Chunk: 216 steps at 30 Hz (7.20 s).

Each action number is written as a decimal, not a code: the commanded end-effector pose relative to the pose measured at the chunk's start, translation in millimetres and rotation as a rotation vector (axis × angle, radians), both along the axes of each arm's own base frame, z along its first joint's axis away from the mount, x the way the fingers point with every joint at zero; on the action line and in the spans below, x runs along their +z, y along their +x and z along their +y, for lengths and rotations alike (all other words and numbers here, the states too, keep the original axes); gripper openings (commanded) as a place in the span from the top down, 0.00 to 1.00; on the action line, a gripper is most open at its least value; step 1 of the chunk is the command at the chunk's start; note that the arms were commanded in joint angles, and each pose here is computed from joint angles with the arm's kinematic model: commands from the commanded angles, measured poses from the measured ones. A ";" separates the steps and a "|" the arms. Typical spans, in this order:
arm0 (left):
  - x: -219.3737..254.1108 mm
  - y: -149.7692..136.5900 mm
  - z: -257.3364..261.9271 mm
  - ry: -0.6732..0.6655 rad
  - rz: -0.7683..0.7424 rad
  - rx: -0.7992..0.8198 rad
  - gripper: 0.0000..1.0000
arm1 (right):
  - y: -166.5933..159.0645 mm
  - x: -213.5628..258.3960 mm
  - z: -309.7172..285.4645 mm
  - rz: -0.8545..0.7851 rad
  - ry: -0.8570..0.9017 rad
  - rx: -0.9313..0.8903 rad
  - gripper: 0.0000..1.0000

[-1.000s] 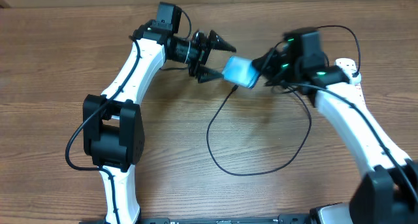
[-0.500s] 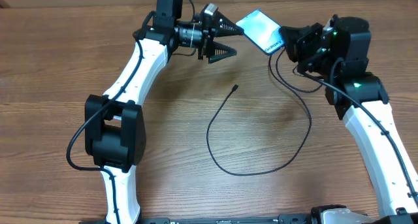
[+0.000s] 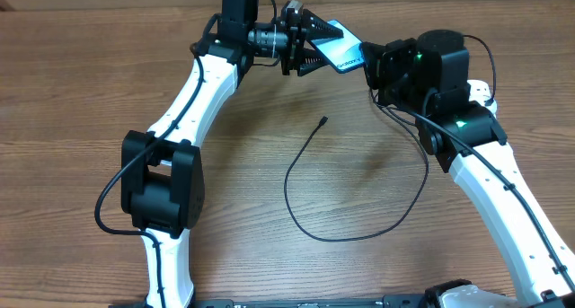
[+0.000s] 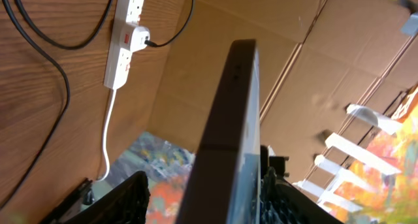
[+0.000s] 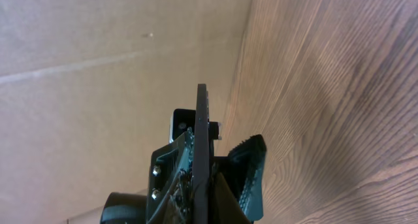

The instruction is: Plug charger to phone and switch on socket

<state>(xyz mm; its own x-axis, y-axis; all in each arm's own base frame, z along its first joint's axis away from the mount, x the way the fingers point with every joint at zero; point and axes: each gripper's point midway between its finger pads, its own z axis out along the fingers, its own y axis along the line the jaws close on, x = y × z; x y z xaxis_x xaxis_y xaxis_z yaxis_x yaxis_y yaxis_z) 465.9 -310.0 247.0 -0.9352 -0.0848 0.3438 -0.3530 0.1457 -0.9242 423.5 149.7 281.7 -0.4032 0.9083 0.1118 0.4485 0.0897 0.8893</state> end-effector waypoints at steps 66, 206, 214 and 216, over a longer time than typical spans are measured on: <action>-5.5 25.1 170.4 -0.033 -0.277 0.091 0.96 | -36.4 -118.3 -14.3 0.208 -0.557 0.656 0.44; -1.2 -13.7 113.8 -0.118 -0.438 -0.098 0.96 | -127.9 -66.1 144.4 -0.208 -0.329 1.362 0.96; -1.7 -13.4 113.8 -0.114 -0.441 -0.097 0.96 | -125.2 -68.0 143.2 -0.207 -0.350 1.353 0.96; -1.8 -13.4 113.8 -0.114 -0.440 -0.097 0.96 | -123.4 -68.1 143.2 -0.212 -0.358 1.349 0.96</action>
<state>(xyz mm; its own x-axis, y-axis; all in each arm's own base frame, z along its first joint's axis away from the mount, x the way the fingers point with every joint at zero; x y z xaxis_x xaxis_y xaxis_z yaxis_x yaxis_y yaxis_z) 453.7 -197.3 234.2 -0.9989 0.0150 -0.0433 0.0443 0.0709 -0.9965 299.3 292.3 219.2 -0.9560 -0.2115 -0.2031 -0.2891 0.5626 0.7746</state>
